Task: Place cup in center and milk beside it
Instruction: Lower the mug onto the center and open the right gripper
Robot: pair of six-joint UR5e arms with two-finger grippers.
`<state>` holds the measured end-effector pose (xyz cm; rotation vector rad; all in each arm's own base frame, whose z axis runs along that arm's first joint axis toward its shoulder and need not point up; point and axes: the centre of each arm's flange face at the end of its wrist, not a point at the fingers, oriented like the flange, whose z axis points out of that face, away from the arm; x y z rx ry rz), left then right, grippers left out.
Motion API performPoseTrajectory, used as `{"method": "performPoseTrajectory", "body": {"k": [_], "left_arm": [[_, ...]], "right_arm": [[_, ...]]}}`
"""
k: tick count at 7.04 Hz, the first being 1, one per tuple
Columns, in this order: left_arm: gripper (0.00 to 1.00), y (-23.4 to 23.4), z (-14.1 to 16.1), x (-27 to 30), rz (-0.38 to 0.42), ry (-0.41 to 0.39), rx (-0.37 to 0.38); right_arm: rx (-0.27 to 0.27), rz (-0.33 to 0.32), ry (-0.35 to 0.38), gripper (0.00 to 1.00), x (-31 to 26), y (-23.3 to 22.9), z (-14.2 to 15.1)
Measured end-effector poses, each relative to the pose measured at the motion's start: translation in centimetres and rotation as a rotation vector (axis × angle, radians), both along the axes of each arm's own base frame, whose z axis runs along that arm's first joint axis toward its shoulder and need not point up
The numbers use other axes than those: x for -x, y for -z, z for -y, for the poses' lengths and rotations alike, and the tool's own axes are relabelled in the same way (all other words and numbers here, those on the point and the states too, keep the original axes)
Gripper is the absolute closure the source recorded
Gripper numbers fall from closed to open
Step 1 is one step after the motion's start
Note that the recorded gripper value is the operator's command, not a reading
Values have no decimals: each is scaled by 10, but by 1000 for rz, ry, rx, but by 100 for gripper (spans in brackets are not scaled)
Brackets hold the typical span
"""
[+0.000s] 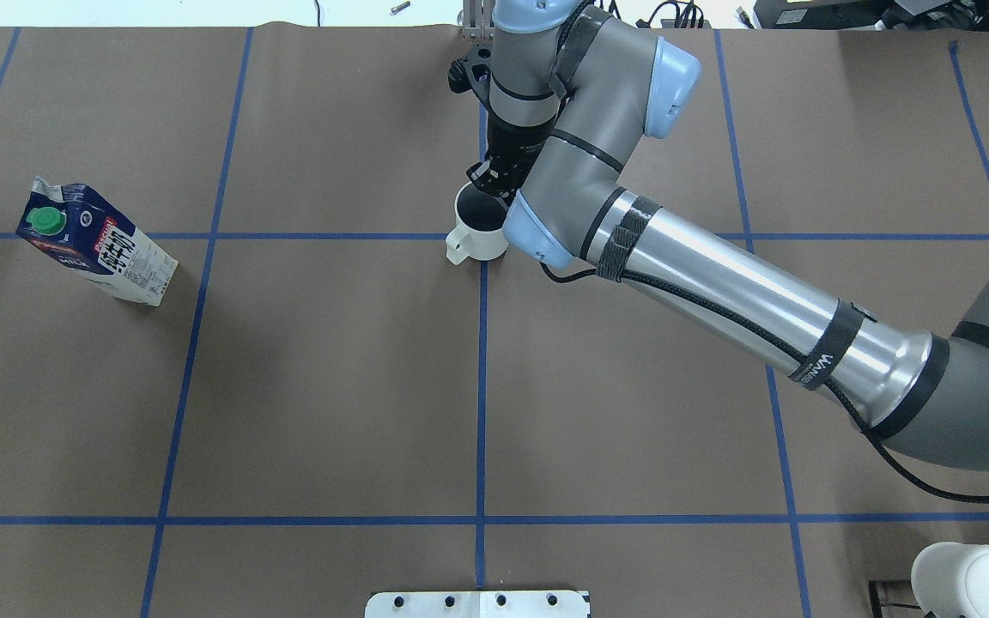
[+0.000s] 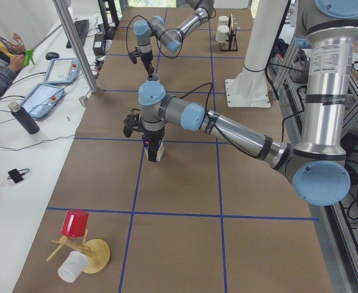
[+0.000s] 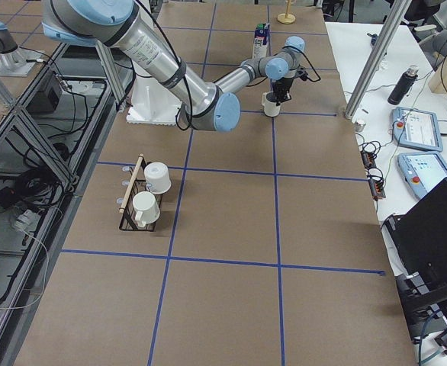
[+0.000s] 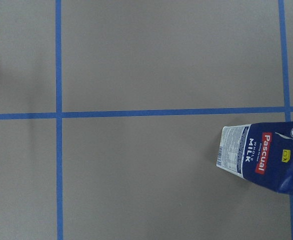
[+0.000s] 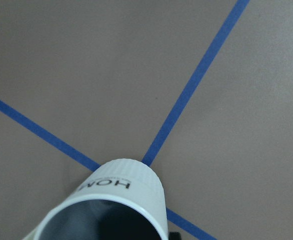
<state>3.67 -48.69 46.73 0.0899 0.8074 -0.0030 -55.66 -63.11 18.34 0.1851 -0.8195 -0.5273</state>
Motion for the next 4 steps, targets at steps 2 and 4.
{"method": "performPoseTrajectory", "body": {"k": [2, 4], "left_arm": [[2, 2, 0, 1, -1, 1, -3], [2, 5, -1, 0, -3, 11, -1]], "right_arm": [[-8, 9, -4, 0, 1, 10, 1], [-20, 30, -10, 0, -7, 29, 5]]}}
